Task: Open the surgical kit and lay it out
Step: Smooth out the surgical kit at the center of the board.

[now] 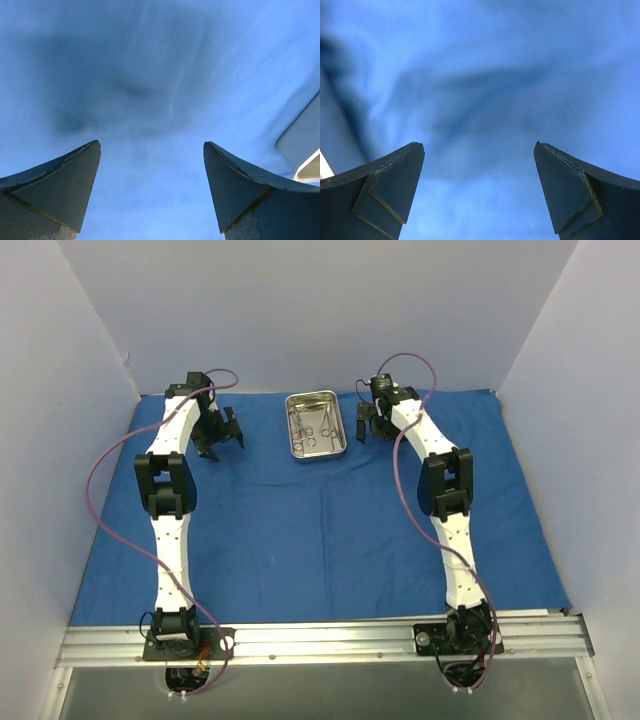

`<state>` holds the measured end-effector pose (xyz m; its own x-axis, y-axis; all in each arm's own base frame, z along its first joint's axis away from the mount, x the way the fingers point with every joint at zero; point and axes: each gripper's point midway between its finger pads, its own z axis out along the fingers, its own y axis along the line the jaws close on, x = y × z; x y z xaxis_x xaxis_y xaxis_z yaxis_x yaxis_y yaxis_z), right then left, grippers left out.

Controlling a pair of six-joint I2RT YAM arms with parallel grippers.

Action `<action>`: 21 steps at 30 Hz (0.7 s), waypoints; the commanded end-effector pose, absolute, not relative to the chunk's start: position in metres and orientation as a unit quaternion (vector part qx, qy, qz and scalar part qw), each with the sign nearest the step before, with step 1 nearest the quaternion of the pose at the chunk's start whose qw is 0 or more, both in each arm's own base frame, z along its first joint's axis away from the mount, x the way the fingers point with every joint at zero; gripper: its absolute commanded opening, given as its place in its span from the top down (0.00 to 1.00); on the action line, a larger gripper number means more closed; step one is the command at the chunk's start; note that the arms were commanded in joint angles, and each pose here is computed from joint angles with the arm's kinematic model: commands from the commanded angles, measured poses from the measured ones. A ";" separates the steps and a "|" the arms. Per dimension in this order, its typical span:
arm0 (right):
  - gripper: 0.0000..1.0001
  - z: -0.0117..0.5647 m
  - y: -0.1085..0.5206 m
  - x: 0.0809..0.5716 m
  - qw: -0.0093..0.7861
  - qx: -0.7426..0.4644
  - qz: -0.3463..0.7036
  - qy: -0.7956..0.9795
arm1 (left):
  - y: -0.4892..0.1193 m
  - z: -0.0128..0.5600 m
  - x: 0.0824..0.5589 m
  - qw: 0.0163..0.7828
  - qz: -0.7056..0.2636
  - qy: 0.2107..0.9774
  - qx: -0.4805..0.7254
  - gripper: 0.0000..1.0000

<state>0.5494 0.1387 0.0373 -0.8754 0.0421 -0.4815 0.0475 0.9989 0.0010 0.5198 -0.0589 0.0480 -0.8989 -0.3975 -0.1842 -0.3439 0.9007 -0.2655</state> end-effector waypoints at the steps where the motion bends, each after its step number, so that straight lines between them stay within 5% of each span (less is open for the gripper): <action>1: 0.00 0.119 0.143 0.521 0.281 0.006 -0.005 0.960 | -0.050 0.132 0.523 0.213 -0.096 0.954 -0.188 0.06; 9: 0.00 0.097 0.169 0.419 0.205 -0.061 0.003 0.977 | -0.076 0.109 0.515 0.193 -0.119 0.964 -0.138 0.06; 14: 0.01 0.073 0.173 0.405 0.191 -0.066 0.010 0.979 | -0.124 0.102 0.562 0.224 -0.244 0.937 -0.113 0.06; 21: 0.01 0.021 0.158 0.385 0.146 -0.076 -0.020 0.986 | -0.147 0.073 0.585 0.230 -0.237 0.934 -0.139 0.06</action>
<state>0.3878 0.1657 0.0319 -0.9422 -0.1493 -0.2998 -0.1454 0.9887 -0.0351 0.5589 -0.1287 0.0476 -0.8964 -0.3423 -0.2817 -0.1857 0.8669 -0.4627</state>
